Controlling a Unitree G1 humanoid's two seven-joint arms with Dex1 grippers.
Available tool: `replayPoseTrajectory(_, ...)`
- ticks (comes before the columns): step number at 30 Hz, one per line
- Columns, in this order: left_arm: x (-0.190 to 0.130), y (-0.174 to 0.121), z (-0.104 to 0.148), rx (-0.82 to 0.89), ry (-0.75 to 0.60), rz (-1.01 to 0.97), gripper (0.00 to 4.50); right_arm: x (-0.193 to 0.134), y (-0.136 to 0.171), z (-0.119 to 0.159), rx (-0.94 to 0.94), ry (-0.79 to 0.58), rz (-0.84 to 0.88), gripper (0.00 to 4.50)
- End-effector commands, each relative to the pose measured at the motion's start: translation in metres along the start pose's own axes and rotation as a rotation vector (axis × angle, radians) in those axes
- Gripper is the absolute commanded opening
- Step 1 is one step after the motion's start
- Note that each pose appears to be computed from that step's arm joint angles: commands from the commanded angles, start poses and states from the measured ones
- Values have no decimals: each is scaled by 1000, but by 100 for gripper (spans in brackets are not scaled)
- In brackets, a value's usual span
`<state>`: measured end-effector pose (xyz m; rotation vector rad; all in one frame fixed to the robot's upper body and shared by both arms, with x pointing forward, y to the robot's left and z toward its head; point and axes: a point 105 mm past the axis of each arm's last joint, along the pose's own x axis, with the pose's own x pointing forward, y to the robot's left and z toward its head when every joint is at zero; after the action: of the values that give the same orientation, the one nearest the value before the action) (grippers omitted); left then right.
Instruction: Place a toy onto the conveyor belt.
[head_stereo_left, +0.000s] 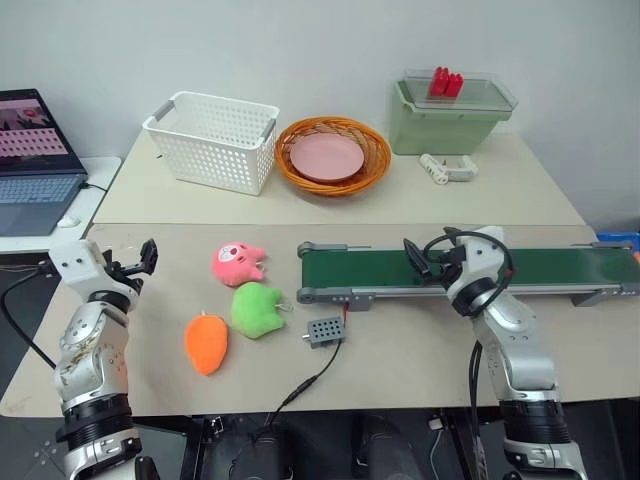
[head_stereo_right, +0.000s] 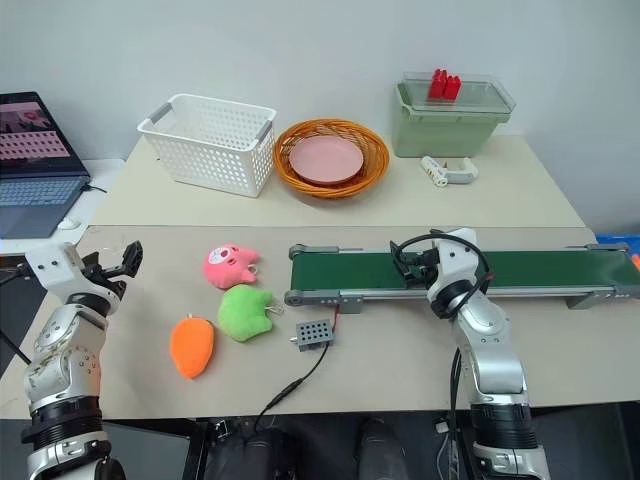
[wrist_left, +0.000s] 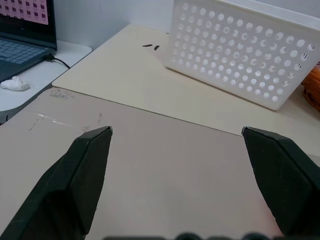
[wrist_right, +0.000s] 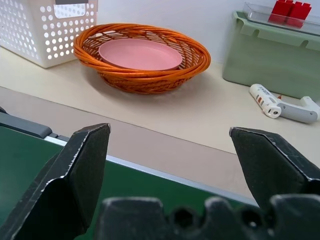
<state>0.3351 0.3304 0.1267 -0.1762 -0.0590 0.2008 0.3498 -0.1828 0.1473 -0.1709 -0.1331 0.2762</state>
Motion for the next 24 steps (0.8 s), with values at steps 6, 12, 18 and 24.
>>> replayPoseTrajectory(6,2,-15,-4,39,21,-53,444,-1,-7,14,-20,-63,-19,450)
replayPoseTrajectory(12,0,-23,-6,49,29,-95,444,-2,-7,15,-27,-59,-6,450)
replayPoseTrajectory(18,-2,-26,-6,56,40,-125,444,-9,56,48,-87,-103,453,450)
replayPoseTrajectory(24,-2,-24,-5,54,44,-119,444,-65,115,64,-96,-61,1022,450)
